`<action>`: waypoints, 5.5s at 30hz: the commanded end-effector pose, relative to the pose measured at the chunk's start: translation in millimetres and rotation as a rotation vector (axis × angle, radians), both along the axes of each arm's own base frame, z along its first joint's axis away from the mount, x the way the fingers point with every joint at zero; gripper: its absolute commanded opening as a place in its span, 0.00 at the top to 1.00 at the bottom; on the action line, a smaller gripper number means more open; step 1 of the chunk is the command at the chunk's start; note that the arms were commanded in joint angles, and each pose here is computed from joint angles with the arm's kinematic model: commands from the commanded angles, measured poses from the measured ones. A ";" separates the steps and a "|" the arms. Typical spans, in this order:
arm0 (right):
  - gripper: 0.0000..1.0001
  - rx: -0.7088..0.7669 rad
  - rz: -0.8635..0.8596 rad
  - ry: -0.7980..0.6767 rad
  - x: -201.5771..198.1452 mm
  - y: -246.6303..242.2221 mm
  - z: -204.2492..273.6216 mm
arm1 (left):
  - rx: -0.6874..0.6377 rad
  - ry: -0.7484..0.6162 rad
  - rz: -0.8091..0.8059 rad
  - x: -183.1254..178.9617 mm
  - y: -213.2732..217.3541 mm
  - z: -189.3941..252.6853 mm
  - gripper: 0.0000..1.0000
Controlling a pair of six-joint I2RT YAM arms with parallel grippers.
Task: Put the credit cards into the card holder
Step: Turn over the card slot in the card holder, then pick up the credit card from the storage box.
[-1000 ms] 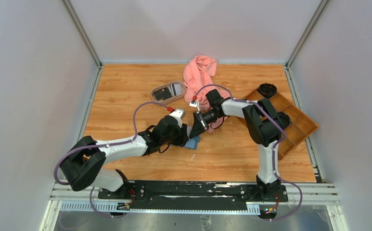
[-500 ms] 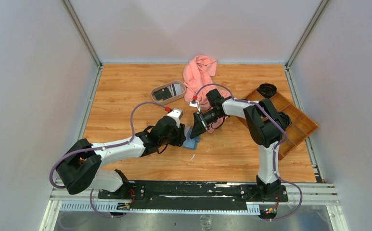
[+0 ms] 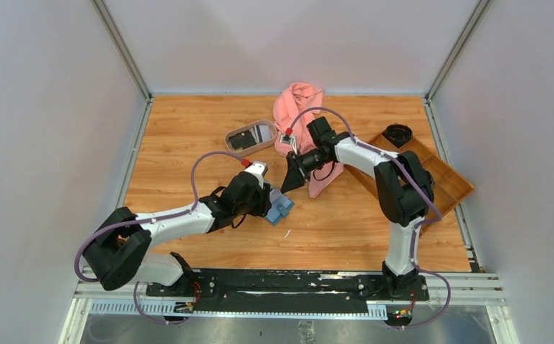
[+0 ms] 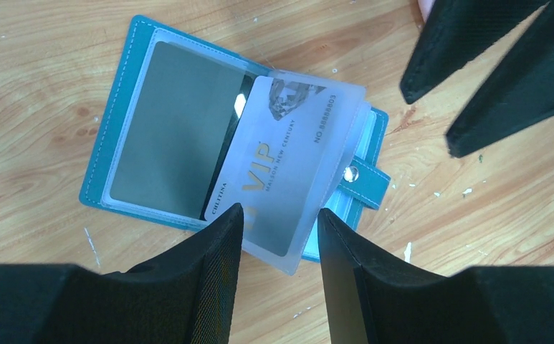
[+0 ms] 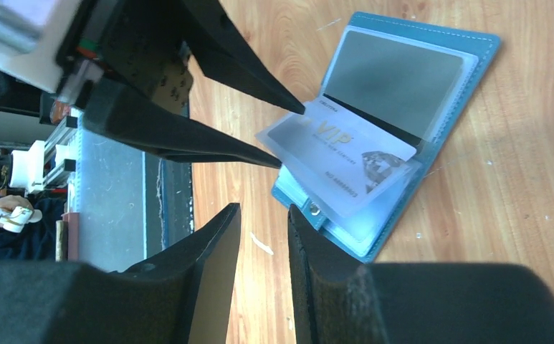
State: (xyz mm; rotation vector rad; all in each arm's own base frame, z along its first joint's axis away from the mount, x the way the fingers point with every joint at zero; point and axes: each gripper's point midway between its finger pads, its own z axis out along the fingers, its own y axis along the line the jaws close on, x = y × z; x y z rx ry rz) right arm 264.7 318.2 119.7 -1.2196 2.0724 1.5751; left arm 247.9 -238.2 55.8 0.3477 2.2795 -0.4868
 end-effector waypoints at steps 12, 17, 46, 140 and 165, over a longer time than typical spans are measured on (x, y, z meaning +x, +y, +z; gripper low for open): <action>0.65 -0.060 0.024 0.090 -12.4 2.0 -36.1 | 0.012 -0.008 0.020 6.4 11.3 0.1 0.54; 0.65 -0.104 0.018 0.113 -9.5 9.7 -51.1 | 0.010 -0.001 0.018 6.5 11.3 -1.1 0.54; 0.64 -0.110 -0.065 0.129 48.2 45.9 -64.4 | 0.005 -0.001 0.021 48.1 35.0 8.1 0.50; 0.26 -0.143 -0.414 -0.410 20.5 -180.6 32.8 | -0.030 0.160 0.322 279.0 43.9 9.2 0.51; 0.27 -0.156 -0.413 -0.400 20.0 -181.7 29.5 | -0.070 0.231 0.292 282.6 35.7 -14.9 0.91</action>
